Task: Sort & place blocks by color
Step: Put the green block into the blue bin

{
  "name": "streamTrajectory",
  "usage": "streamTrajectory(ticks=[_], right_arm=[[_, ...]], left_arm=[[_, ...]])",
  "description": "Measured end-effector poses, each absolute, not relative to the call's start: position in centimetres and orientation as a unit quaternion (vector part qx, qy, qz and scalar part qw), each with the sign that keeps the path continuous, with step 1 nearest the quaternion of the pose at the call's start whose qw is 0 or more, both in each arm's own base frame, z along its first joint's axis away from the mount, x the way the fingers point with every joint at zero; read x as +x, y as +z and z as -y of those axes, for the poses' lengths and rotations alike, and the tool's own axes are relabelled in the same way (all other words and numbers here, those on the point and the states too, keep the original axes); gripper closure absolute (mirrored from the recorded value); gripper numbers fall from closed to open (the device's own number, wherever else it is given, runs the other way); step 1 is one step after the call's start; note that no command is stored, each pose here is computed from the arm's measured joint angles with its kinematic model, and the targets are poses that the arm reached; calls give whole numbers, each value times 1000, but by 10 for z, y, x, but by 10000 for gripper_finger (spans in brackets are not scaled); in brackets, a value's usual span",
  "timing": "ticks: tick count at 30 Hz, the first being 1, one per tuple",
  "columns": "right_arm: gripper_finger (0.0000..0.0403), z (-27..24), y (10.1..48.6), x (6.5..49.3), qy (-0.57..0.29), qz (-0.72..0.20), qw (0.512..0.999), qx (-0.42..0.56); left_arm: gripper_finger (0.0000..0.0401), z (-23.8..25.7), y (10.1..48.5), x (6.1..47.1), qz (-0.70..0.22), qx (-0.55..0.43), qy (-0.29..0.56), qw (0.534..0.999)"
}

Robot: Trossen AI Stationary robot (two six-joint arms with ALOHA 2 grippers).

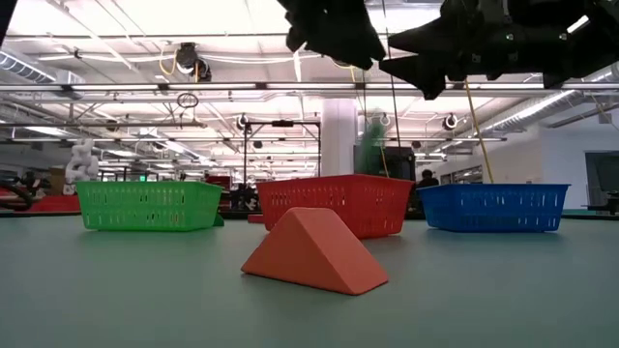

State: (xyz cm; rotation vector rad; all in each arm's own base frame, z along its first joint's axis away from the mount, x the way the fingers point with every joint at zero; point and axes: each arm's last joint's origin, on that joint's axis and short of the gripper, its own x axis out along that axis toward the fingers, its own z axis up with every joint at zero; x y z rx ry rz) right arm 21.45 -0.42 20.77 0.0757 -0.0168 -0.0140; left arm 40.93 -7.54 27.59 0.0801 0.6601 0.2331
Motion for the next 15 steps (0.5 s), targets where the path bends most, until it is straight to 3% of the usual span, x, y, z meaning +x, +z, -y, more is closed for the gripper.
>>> streamTrajectory(ticks=[9, 15], right_arm=[[149, 4, 205, 214, -8, -2, 989, 149], [149, 4, 202, 214, -10, -18, 989, 148]], left_arm=[[355, 64, 274, 408, -341, 119, 157, 919], [398, 67, 267, 402, -391, 135, 86, 906]])
